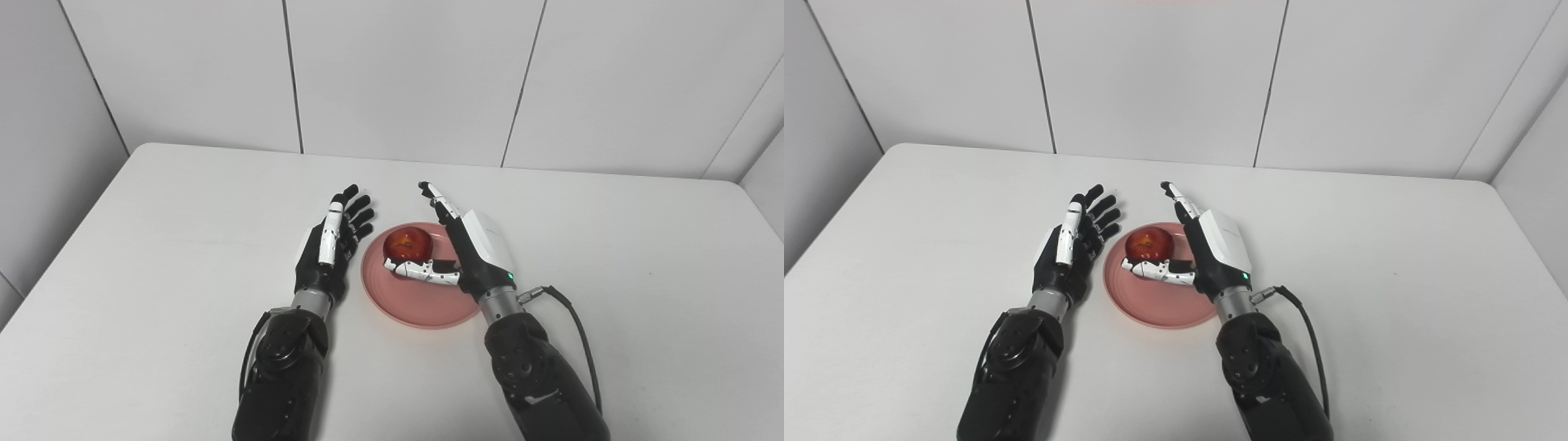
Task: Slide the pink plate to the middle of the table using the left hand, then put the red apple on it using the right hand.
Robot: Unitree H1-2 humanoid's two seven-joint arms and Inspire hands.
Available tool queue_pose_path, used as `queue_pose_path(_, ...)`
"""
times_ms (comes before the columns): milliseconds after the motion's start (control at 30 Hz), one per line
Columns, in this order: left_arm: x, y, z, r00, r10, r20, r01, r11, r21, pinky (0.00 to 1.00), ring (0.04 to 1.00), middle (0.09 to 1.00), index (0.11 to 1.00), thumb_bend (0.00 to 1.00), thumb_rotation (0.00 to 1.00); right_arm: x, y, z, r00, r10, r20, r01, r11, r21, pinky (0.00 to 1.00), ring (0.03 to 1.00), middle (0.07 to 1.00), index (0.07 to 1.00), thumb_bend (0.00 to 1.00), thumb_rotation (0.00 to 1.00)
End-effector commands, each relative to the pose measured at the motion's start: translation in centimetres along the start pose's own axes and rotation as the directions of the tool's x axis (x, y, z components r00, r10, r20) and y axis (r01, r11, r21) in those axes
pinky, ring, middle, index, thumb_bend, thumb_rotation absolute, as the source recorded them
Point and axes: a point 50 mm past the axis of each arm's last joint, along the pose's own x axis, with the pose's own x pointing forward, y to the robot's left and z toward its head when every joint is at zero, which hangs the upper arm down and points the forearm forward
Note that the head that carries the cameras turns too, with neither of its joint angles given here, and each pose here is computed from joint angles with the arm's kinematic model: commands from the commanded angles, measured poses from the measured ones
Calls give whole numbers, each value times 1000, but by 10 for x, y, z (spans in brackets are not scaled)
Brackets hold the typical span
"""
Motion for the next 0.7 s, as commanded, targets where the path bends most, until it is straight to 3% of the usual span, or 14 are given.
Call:
queue_pose_path(0,-1,2,-4,999,9,-33,-10,1000,-4,894,889,896,890,376,1000,11,-20,19,993,-62,98,61,998,15,785,869,908,929,1000,586)
queue_pose_path(433,0,2,-5,999,21,-28,-21,999,-25,868,875,883,869,368,1000,3,-58,25,984,-123,132,115,991,68,836,917,953,973,1000,659)
queue_pose_path(667,-1,3,-5,999,22,-31,-22,1000,-14,875,866,883,876,375,1000,-3,-79,11,975,-195,103,188,979,75,861,936,960,974,1000,688)
